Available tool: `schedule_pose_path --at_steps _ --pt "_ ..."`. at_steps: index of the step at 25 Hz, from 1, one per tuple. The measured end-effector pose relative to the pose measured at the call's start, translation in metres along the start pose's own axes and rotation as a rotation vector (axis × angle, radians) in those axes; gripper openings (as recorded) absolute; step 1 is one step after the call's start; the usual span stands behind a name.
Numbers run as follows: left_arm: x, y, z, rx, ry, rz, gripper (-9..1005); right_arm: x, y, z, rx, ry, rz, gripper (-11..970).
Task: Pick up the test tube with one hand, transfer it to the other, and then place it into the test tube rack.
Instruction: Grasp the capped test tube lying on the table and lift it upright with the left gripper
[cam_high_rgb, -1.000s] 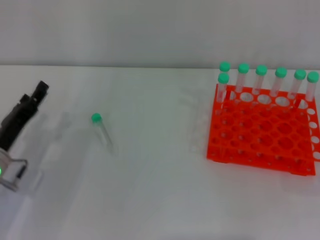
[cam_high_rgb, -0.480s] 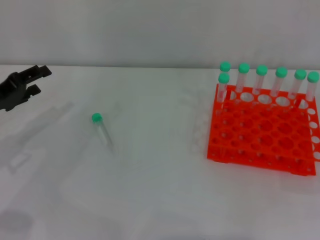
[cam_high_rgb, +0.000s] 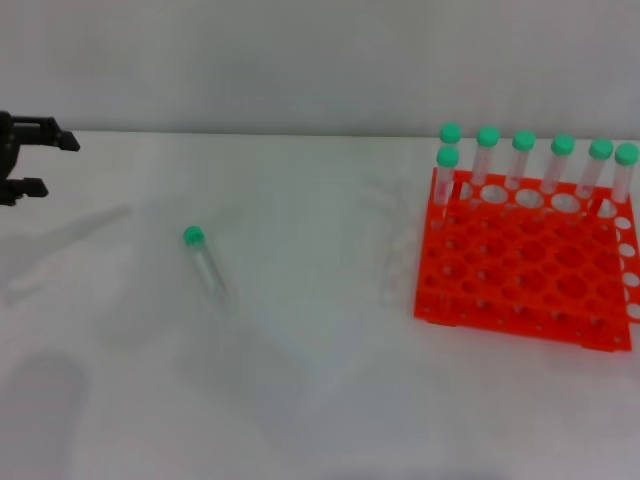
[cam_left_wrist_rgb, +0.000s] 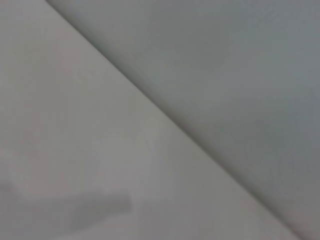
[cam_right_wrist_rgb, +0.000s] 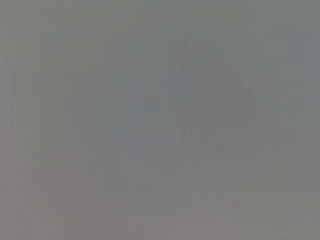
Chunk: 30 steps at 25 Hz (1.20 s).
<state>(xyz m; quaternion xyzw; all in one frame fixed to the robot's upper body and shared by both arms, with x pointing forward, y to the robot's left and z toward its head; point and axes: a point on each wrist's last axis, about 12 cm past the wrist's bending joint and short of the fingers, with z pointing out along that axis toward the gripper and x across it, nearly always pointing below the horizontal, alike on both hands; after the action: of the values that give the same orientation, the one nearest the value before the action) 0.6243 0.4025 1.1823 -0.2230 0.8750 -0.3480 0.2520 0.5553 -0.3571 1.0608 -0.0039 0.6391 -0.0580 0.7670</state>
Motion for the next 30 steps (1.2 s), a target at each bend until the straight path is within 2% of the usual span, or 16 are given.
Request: schedule_pose_path --at_steps 3,9,11,12,16,21,30 --pt "-0.011 -0.021 -0.003 -0.077 0.068 -0.018 782 -0.002 0.003 0.004 -0.006 -0.006 0.001 885" --pt "-0.013 -0.040 0.005 -0.241 0.209 -0.065 782 -0.006 0.013 0.013 -0.033 -0.025 0.007 884" --pt "-0.012 -0.044 0.008 -0.253 0.226 -0.077 781 -0.007 0.014 0.015 -0.036 -0.030 0.009 884" --pt "-0.012 -0.053 0.017 -0.249 0.235 -0.106 781 -0.008 0.014 0.015 -0.036 -0.031 0.009 884" --pt "-0.009 -0.062 0.027 -0.201 0.248 -0.136 781 -0.007 0.014 0.015 -0.038 -0.030 0.008 884" --pt "0.001 -0.058 0.045 -0.194 0.263 -0.156 781 -0.006 0.015 0.013 -0.042 -0.024 0.009 884" --pt "0.037 -0.047 0.076 -0.225 0.352 -0.147 780 -0.005 0.016 0.012 -0.043 -0.021 0.015 885"
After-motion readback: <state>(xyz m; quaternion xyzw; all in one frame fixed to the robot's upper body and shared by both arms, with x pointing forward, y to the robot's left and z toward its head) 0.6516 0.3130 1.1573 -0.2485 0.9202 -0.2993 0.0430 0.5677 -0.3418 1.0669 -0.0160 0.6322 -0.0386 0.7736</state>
